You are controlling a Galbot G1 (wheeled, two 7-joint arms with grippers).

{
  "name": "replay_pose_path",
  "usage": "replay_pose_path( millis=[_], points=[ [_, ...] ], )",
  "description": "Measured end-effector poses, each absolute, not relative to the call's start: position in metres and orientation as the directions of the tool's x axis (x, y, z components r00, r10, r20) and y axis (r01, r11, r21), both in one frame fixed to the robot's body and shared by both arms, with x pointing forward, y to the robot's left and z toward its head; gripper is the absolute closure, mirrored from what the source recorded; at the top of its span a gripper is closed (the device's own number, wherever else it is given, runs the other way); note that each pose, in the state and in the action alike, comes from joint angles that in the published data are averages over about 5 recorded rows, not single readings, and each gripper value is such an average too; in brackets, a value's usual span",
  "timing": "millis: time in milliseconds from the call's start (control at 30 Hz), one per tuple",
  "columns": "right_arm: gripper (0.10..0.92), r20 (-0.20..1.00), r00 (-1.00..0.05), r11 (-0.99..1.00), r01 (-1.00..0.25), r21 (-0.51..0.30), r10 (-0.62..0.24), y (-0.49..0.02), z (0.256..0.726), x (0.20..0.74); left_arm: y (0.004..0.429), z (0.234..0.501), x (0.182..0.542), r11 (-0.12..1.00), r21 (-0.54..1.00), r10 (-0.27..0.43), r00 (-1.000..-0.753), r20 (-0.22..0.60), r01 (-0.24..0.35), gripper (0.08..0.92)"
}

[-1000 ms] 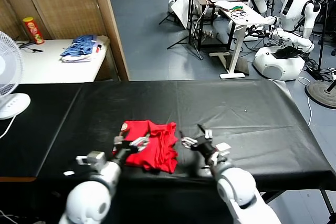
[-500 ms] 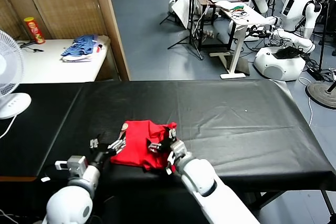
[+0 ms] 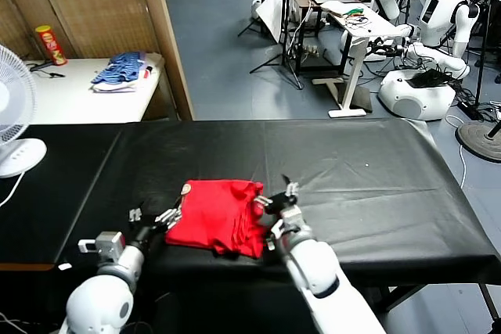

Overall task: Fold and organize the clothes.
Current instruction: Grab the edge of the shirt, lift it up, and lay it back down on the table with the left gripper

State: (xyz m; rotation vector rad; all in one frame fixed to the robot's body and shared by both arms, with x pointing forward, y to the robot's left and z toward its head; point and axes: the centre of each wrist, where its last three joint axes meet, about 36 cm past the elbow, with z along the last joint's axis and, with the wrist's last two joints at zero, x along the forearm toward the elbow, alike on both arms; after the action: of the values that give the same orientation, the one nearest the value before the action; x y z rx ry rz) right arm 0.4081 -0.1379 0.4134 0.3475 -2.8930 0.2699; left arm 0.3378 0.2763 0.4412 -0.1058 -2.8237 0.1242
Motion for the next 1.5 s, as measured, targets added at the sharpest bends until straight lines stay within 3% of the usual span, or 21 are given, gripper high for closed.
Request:
replay_pose_path(
  millis=[300,467,733,833,1067,1167,1300,1500],
  points=[
    [0.224,0.208,-0.954,0.97,-0.235,-0.061,-0.218,-0.176,0.43,0.375,0.284,0.417,0.353,0.953,-0.297,0.166,-0.922,0.349,0.059,0.201],
    [0.224,0.187,-0.959,0.974,-0.224,-0.046,-0.212,-0.187,0.439,0.364,0.287,0.405,0.359,0.897,-0.441,0.206,-0.912,0.354,0.032,0.201],
    [0.224,0.173,-0.962,0.974,-0.223,-0.04,-0.213,-0.19,0.443,0.358,0.297,0.392,0.368,0.823,-0.567,0.214,-0.909,0.358,-0.03,0.219],
    [0.224,0.173,-0.962,0.974,-0.222,-0.04,-0.212,-0.19,0.443,0.357,0.3,0.388,0.368,0.805,-0.591,0.219,-0.905,0.366,-0.044,0.327],
    [0.224,0.17,-0.964,0.976,-0.212,-0.039,-0.203,-0.191,0.444,0.356,0.301,0.384,0.368,0.811,-0.583,0.216,-0.899,0.381,-0.052,0.725],
    [0.224,0.176,-0.966,0.979,-0.198,-0.048,-0.187,-0.192,0.442,0.354,0.301,0.387,0.367,0.838,-0.544,0.196,-0.903,0.381,-0.048,0.837],
    [0.224,0.189,-0.968,0.982,-0.179,-0.063,-0.164,-0.196,0.439,0.352,0.304,0.396,0.362,0.902,-0.43,0.138,-0.914,0.381,-0.043,0.844],
    [0.224,0.202,-0.968,0.983,-0.167,-0.073,-0.15,-0.198,0.436,0.352,0.324,0.419,0.355,0.989,-0.143,0.009,-0.935,0.354,-0.045,0.853]
  ],
)
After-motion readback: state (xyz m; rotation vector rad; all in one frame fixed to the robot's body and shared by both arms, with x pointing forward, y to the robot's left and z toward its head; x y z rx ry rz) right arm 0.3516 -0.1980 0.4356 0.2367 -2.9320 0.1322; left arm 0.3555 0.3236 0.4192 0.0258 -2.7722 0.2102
